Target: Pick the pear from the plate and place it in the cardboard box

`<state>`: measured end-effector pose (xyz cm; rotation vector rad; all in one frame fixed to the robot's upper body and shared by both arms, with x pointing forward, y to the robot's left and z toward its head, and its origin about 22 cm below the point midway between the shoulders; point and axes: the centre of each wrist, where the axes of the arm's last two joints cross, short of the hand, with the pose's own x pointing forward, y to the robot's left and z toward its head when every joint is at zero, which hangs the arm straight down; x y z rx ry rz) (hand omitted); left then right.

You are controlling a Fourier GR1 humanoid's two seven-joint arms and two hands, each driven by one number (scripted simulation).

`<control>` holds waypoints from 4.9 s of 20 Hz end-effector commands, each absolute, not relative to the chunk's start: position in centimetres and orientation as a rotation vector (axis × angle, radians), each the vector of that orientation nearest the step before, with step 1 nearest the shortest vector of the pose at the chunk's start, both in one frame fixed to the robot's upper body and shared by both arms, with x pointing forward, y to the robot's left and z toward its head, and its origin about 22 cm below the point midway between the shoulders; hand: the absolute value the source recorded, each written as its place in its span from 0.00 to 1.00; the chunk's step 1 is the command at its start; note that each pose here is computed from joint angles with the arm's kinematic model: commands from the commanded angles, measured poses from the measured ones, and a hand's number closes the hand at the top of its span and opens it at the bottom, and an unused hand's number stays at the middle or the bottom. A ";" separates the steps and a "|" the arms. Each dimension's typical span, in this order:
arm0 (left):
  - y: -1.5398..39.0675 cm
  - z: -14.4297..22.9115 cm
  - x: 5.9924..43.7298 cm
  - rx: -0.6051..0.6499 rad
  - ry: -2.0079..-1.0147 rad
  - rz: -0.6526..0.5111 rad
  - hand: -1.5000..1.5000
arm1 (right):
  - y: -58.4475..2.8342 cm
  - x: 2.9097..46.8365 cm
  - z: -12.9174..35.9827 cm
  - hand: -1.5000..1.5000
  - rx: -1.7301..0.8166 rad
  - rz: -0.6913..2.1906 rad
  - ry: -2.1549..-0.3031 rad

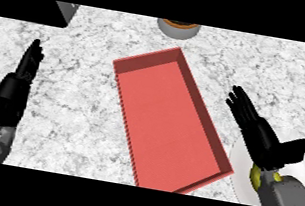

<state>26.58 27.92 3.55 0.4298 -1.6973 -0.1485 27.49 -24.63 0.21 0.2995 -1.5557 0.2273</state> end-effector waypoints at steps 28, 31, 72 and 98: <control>28.3 0.6 24.0 0.376 -1.440 -0.217 0.50 | -45.1 26.8 7.5 0.00 -0.226 0.707 -0.868; 28.0 2.1 24.3 0.361 -1.462 -0.219 0.50 | -43.4 28.9 9.5 0.00 -0.199 0.825 -0.784; 29.0 2.7 24.8 0.374 -1.448 -0.213 0.50 | -35.5 26.3 3.7 0.00 -0.186 0.885 -0.594; 29.2 0.1 23.4 0.370 -1.459 -0.195 0.50 | -34.1 26.5 -0.2 1.00 -0.394 0.943 -0.718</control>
